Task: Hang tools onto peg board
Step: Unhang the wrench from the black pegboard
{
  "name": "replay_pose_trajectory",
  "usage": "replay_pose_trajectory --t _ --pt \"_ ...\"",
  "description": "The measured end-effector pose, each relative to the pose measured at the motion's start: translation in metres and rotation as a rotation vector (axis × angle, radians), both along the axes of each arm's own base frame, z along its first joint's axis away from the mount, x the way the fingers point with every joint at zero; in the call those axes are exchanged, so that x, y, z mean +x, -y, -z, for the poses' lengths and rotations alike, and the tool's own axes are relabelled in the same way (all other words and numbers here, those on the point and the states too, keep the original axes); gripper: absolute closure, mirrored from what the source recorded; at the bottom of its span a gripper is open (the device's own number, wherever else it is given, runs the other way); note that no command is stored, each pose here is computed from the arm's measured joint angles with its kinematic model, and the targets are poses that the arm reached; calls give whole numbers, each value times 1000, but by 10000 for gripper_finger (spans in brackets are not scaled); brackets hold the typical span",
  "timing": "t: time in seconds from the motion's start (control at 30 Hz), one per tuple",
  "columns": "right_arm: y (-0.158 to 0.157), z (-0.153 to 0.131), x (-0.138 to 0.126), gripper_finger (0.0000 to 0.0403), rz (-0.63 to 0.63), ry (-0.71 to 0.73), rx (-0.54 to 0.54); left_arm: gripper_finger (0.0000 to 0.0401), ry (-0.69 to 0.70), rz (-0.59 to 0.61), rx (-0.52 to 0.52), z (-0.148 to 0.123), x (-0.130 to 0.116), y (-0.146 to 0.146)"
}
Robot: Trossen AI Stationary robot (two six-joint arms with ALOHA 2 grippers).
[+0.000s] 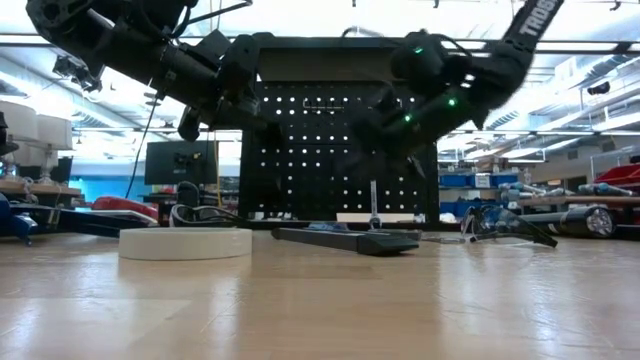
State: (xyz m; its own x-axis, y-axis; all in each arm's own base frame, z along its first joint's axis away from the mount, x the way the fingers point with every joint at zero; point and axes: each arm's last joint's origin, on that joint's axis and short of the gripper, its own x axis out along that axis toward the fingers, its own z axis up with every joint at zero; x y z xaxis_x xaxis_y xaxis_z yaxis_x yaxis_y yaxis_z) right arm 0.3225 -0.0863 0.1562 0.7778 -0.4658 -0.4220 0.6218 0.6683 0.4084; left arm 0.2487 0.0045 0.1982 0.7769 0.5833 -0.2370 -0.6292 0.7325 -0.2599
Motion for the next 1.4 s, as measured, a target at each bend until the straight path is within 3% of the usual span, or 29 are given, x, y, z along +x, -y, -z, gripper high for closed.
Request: replay_pose_trajectory --t 0.1,0.23,0.5,0.67,0.83,1.03,1.2,1.4 --pt "-8 -10 3 253 2 154 -54 296 -4 10 2 0 0 0" --pt "-21 -30 16 265 -60 199 -134 296 30 11 24 -9 -4 6" --pt "-58 -41 31 291 -124 204 -230 313 138 -65 311 -66 -34 29" --pt "-77 -34 49 308 -167 229 -323 321 214 -33 328 -87 -54 30" --pt "-94 -61 87 326 -194 233 -355 329 268 -32 325 -102 -75 28" --pt "-102 -73 121 358 -171 183 -398 345 293 -64 367 -119 -101 23" --pt "-104 -56 151 383 -179 150 -386 360 289 -92 402 -125 -115 20" --pt "-111 -37 185 391 -163 262 -378 364 283 -78 403 -125 -119 21"
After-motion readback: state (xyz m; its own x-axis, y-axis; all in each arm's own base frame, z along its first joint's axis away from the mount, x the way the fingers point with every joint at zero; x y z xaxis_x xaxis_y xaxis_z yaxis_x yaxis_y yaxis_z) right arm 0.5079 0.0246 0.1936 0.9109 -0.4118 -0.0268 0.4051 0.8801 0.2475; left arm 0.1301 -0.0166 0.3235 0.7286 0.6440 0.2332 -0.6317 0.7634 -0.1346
